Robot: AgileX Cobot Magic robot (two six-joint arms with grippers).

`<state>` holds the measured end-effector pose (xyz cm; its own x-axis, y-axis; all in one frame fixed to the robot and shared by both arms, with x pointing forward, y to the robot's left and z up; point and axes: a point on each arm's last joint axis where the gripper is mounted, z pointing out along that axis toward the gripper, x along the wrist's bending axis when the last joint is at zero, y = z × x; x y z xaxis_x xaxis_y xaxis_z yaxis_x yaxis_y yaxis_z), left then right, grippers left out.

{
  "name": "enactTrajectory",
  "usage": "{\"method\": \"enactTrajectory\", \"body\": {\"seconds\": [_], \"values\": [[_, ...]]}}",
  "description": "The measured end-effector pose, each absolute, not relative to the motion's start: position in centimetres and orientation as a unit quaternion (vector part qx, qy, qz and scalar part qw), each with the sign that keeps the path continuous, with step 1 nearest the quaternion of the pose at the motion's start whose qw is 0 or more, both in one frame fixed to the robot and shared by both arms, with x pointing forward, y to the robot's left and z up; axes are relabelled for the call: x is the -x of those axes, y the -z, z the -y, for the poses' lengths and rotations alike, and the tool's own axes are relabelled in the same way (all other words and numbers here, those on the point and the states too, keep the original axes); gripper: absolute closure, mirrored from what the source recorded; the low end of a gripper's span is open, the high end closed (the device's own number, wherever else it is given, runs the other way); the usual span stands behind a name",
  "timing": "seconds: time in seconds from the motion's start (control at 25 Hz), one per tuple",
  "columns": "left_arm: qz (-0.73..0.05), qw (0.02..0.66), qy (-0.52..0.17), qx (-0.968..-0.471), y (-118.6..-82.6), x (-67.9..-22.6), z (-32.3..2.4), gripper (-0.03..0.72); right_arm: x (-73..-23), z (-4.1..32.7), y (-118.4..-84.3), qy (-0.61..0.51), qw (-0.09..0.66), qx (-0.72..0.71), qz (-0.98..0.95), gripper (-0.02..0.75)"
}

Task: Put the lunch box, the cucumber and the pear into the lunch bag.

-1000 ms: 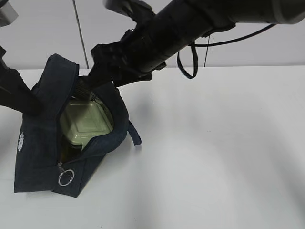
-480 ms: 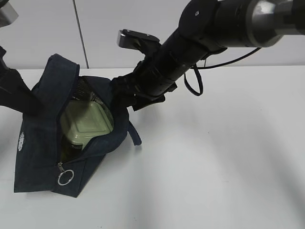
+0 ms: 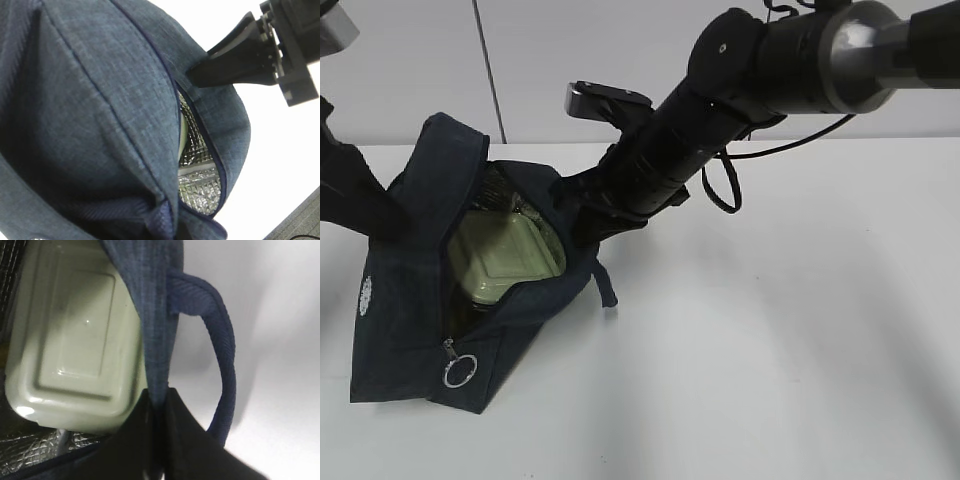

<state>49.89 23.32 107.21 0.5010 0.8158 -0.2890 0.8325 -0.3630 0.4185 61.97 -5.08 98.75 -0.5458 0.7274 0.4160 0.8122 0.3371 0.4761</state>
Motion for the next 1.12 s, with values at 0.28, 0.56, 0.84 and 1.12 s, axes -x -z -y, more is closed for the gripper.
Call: {"method": "enactTrajectory", "body": {"seconds": [0.28, 0.56, 0.84, 1.12], "values": [[-0.503, 0.267, 0.01, -0.822, -107.2, -50.0, -23.3, 0.685, -61.5, 6.4, -101.6, 0.336, 0.056, 0.466, 0.817, 0.73], [-0.507, 0.267, 0.009, -0.819, -107.0, -50.3, -23.3, 0.685, -60.8, 7.0, -103.2, 0.329, 0.05, 0.456, 0.825, 0.732], [-0.517, 0.265, 0.024, -0.813, -105.9, -51.2, -23.1, 0.685, -59.8, 8.0, -105.5, 0.32, 0.024, 0.449, 0.834, 0.733], [-0.505, 0.271, 0.034, -0.819, -105.5, -51.3, -21.6, 0.685, -60.0, 9.1, -105.4, 0.28, -0.02, 0.461, 0.842, 0.733]]}}
